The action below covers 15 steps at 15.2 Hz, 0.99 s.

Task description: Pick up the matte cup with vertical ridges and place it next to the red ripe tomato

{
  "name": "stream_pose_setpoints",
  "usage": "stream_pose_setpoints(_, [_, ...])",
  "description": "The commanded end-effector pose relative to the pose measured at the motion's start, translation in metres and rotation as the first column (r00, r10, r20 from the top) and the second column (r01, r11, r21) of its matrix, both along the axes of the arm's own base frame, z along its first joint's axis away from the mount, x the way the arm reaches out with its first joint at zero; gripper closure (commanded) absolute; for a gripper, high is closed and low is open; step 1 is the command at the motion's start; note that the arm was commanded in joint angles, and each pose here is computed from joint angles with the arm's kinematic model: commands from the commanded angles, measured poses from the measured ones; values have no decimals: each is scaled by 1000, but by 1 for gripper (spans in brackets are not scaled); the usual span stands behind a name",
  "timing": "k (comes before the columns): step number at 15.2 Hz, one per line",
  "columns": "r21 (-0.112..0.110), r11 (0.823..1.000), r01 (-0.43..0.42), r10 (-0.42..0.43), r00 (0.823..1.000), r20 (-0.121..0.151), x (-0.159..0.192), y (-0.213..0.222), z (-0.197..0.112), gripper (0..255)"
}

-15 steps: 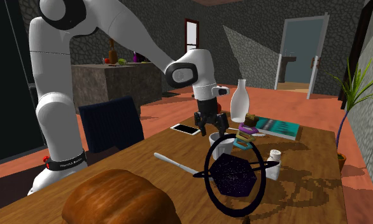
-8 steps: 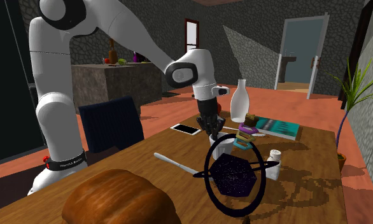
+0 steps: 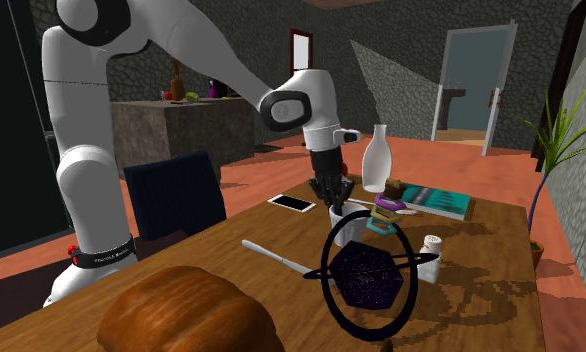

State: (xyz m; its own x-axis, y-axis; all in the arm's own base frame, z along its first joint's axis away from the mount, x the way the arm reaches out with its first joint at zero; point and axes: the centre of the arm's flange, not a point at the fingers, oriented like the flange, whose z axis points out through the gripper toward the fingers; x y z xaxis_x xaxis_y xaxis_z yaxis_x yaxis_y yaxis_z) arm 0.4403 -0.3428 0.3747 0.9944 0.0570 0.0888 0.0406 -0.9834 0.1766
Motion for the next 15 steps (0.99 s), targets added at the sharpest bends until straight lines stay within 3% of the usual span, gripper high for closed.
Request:
stream_pose_setpoints(1, [0,1000,0,0,1000,0,-1,0,11,255])
stream_pose_setpoints(15, [0,1000,0,0,1000,0,-1,0,85,255])
